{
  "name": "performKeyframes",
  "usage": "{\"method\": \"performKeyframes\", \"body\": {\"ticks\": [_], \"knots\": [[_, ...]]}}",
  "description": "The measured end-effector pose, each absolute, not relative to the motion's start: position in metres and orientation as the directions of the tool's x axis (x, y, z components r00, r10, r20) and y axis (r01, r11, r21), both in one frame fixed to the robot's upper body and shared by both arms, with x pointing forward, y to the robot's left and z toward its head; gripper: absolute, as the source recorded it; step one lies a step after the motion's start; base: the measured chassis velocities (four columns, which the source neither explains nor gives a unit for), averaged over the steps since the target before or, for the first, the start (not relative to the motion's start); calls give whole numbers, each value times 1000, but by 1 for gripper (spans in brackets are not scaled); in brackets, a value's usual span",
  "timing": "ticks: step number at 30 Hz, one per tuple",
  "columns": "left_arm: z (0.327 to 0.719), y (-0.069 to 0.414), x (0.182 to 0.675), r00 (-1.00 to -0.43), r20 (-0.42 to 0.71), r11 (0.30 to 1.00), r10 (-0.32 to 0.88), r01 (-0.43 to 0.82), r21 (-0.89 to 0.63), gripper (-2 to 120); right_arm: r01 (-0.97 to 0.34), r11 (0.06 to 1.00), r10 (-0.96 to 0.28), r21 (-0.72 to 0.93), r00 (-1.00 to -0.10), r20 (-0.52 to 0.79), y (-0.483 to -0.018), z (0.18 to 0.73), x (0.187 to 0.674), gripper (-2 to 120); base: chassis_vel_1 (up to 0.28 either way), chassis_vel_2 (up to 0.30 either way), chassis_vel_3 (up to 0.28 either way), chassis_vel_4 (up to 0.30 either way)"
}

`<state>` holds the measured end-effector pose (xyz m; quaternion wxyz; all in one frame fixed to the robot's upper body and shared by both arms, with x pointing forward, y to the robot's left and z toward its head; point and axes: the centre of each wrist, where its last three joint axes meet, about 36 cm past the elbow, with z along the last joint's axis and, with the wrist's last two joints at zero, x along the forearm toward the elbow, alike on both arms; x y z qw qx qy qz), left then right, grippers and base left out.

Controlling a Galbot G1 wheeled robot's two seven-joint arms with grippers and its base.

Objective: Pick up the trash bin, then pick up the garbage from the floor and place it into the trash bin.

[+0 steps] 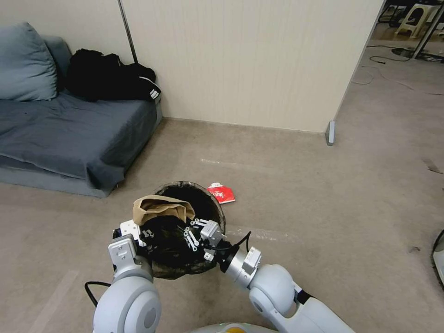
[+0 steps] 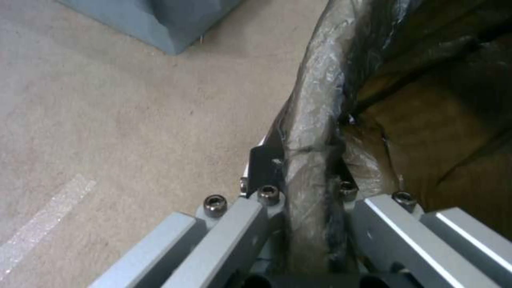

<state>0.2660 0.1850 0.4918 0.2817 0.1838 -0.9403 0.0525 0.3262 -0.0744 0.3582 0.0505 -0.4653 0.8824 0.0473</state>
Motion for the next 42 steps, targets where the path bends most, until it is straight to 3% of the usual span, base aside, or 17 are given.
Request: {"method": "performKeyframes", "body": {"ticks": [11, 18, 20, 22, 24, 26, 29, 36, 42], "knots": [[493, 187, 266, -777, 545, 927, -315, -375, 2, 0, -816, 578, -808, 36, -578, -114, -75, 355, 320, 34, 0, 0, 0, 0], [494, 188, 268, -781, 538, 928, -316, -373, 3, 0, -813, 581, -806, 32, -581, -112, -79, 354, 319, 64, 0, 0, 0, 0], [494, 188, 268, -781, 538, 928, -316, -373, 3, 0, -813, 581, -806, 32, -581, -112, -79, 354, 319, 65, 0, 0, 0, 0], [495, 188, 268, -782, 537, 928, -317, -374, 3, 0, -813, 581, -806, 33, -581, -110, -80, 353, 319, 79, 0, 0, 0, 0], [495, 188, 268, -782, 537, 928, -316, -374, 3, 0, -813, 581, -806, 33, -581, -110, -80, 353, 318, 80, 0, 0, 0, 0], [495, 188, 268, -782, 537, 928, -316, -374, 2, 0, -813, 582, -806, 31, -581, -109, -81, 353, 318, 93, 0, 0, 0, 0], [495, 188, 268, -782, 536, 928, -317, -374, 3, 0, -813, 581, -807, 28, -580, -110, -82, 354, 318, 99, 0, 0, 0, 0], [495, 189, 269, -783, 534, 927, -321, -375, 7, 0, -802, 597, -794, -7, -589, -150, -86, 368, 317, 100, 0, 0, 0, 0], [487, 194, 272, -781, 516, 924, -351, -379, 56, 0, -680, 731, -654, -62, -672, -347, -108, 440, 317, 100, 0, 0, 0, 0]]}}
